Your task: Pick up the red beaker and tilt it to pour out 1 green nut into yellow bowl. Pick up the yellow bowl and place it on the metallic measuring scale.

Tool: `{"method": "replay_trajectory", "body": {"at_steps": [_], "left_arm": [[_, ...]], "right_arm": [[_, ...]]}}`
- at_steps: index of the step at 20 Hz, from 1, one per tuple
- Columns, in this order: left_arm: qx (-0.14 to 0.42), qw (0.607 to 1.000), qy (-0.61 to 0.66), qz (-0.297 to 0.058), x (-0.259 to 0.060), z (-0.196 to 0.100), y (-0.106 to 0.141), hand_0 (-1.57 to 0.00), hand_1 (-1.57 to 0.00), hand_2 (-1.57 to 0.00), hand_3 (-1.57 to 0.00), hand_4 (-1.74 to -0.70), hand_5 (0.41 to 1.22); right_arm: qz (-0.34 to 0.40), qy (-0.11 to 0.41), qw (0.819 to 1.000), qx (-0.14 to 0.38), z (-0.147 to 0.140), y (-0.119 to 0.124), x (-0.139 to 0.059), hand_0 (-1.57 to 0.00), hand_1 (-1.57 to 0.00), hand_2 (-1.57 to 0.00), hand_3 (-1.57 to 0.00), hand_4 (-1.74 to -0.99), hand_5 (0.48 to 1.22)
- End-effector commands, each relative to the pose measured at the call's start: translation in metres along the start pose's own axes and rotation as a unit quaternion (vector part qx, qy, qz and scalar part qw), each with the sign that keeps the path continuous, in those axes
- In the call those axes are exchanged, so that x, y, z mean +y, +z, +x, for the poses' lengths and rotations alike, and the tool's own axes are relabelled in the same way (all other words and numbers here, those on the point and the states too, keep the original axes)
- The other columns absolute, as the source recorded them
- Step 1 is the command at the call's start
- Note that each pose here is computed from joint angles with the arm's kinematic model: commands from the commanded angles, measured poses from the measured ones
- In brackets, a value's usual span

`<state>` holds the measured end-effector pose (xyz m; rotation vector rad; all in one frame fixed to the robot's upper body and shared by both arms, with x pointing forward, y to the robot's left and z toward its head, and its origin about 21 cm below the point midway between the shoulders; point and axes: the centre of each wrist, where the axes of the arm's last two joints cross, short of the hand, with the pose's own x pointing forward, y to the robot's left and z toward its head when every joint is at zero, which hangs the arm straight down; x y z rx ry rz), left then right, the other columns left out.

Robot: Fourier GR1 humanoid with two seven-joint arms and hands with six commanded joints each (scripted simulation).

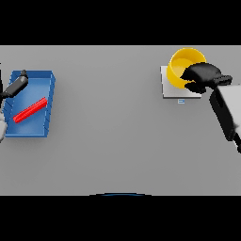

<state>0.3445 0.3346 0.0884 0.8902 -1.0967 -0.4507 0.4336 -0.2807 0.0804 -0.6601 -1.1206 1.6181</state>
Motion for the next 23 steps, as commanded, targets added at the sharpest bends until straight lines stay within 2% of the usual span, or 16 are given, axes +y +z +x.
{"method": "replay_trajectory", "body": {"at_steps": [1, 3, 4, 6, 7, 9, 11, 13, 16, 18, 23], "left_arm": [[-0.002, 1.000, -0.002, -0.001, -0.0010, -0.0008, 0.0004, 0.00, 0.00, 0.00, 0.00, -0.72, 0.667], [-0.005, 1.000, -0.001, -0.003, -0.0018, -0.0010, 0.0005, 0.00, 0.00, 0.00, 0.00, -0.72, 0.671], [-0.001, 1.000, -0.001, -0.004, -0.0037, -0.0006, -0.0006, 0.00, 0.00, 0.00, 0.00, -0.72, 0.671], [-0.001, 1.000, -0.002, -0.004, -0.0030, -0.0007, -0.0009, 0.00, 0.00, 0.00, 0.00, -0.72, 0.668], [-0.001, 1.000, -0.003, -0.003, -0.0034, -0.0019, -0.0017, 0.00, 0.00, 0.00, 0.00, -0.72, 0.667], [-0.005, 1.000, 0.001, 0.001, -0.0003, 0.0024, -0.0032, 0.00, 0.00, 0.00, 0.00, -0.72, 0.663], [0.001, 1.000, 0.002, -0.003, -0.0011, -0.0006, -0.0026, 0.00, 0.00, 0.00, 0.00, -0.72, 0.662], [0.005, 1.000, 0.001, -0.007, -0.0009, -0.0042, -0.0020, 0.00, 0.00, 0.00, 0.00, -0.72, 0.664], [0.000, 1.000, 0.003, -0.003, -0.0039, -0.0038, -0.0027, 0.00, 0.00, 0.00, 0.00, -0.73, 0.664], [0.000, 1.000, 0.001, -0.002, -0.0021, 0.0001, -0.0034, 0.00, 0.00, 0.00, 0.00, -0.72, 0.664], [-0.005, 1.000, 0.000, -0.004, -0.0058, 0.0017, -0.0041, 0.00, 0.00, 0.00, 0.00, -0.73, 0.665]], "right_arm": [[0.001, 0.001, 1.000, 0.002, 0.0019, -0.0026, 0.0032, -1.45, -1.50, -1.38, -1.39, -1.734, 1.221], [0.002, -0.007, 1.000, 0.000, 0.0056, -0.0052, 0.0029, -1.49, -1.48, -1.45, -1.10, -1.737, 1.221], [0.005, -0.008, 1.000, -0.003, 0.0043, -0.0035, -0.0001, -1.44, -1.34, -1.29, -0.99, -1.688, 1.221], [0.012, -0.003, 1.000, 0.001, 0.0015, -0.0027, -0.0013, -0.99, -0.88, -0.92, -0.80, -1.629, 1.080], [0.019, 0.005, 1.000, 0.006, 0.0009, -0.0028, -0.0034, -0.79, -0.71, -0.78, -0.72, -1.609, 1.029], [0.027, 0.019, 0.999, -0.001, 0.0042, -0.0037, -0.0062, -0.51, -0.45, -0.55, -0.60, -1.579, 0.955], [0.028, 0.027, 0.999, -0.011, 0.0083, -0.0062, -0.0023, -0.32, -0.29, -0.38, -0.51, -1.560, 0.909], [0.023, 0.030, 0.999, -0.018, 0.0057, -0.0045, -0.0035, -0.21, -0.18, -0.24, -0.43, -1.552, 0.876], [0.018, 0.021, 0.999, -0.026, 0.0044, -0.0056, 0.0026, -0.11, -0.09, -0.12, -0.33, -1.537, 0.822], [0.017, 0.018, 1.000, -0.016, 0.0054, -0.0062, -0.0023, -0.07, -0.06, -0.08, -0.27, -1.523, 0.798], [0.032, 0.007, 0.999, 0.003, -0.0010, -0.0046, 0.0006, -0.02, -0.02, -0.03, -0.15, -1.478, 0.738]]}}
